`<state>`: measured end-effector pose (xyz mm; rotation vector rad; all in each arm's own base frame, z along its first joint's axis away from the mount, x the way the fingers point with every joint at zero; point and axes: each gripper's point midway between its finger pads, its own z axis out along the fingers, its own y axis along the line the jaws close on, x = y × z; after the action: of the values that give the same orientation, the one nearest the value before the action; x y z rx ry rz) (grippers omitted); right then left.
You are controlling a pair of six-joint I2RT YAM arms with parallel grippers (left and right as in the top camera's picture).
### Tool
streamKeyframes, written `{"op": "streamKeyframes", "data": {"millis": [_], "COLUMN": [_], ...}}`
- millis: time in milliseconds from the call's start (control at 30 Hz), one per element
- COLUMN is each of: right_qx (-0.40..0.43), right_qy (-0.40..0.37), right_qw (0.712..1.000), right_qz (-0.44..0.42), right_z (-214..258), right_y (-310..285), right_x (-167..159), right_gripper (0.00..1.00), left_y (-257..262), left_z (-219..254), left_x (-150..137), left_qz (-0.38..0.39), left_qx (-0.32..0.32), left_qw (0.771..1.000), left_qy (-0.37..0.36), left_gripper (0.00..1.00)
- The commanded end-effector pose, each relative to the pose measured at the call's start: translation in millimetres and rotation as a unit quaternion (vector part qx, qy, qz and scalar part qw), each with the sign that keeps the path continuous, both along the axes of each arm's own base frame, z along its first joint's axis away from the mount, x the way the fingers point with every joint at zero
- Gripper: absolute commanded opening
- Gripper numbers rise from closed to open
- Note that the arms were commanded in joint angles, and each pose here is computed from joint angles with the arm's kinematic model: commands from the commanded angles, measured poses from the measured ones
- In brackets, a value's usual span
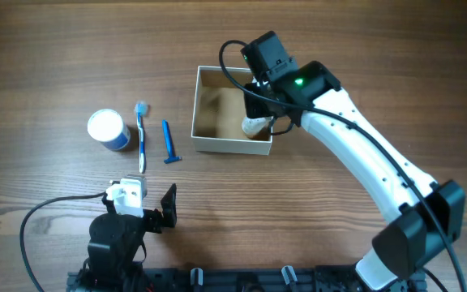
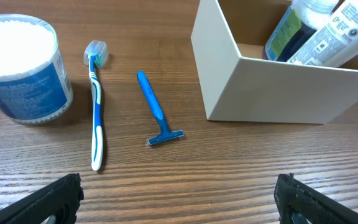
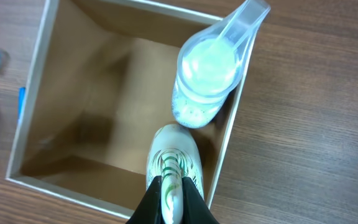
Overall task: Pack container
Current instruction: 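Carry the tube with the right gripper and drop it into the box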
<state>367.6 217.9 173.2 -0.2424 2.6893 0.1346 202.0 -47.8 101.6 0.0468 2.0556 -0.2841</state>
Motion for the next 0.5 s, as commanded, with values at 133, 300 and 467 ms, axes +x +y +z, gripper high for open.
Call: {"op": "streamKeyframes", "data": {"millis": [133, 300, 467], "right_qx": [-0.005, 0.054, 0.097], "right_qy": [-0.039, -0.088, -0.111], "right_qw": [0.999, 0.989, 0.959], "right_qz": [0.007, -0.101, -0.243], "right_z": [27.7, 95.7, 133.8], "right_y": [-6.5, -67.0, -177.8], "right_x": [3.2, -8.0, -19.5], "right_gripper": [0.74, 0.91, 1.00], "left_y": [-1.0, -1.0, -1.0], "left_z": [0.7, 0.7, 0.7], "left_x": [0.2, 0.2, 0.2], "left_qz": [-0.007, -0.007, -0.007], "left_qx": [0.004, 0.004, 0.004], "left_qw": [1.000, 1.000, 1.000], "left_qy": [-0.006, -0.006, -0.006], "left_gripper": [1.00, 1.00, 1.00]}}
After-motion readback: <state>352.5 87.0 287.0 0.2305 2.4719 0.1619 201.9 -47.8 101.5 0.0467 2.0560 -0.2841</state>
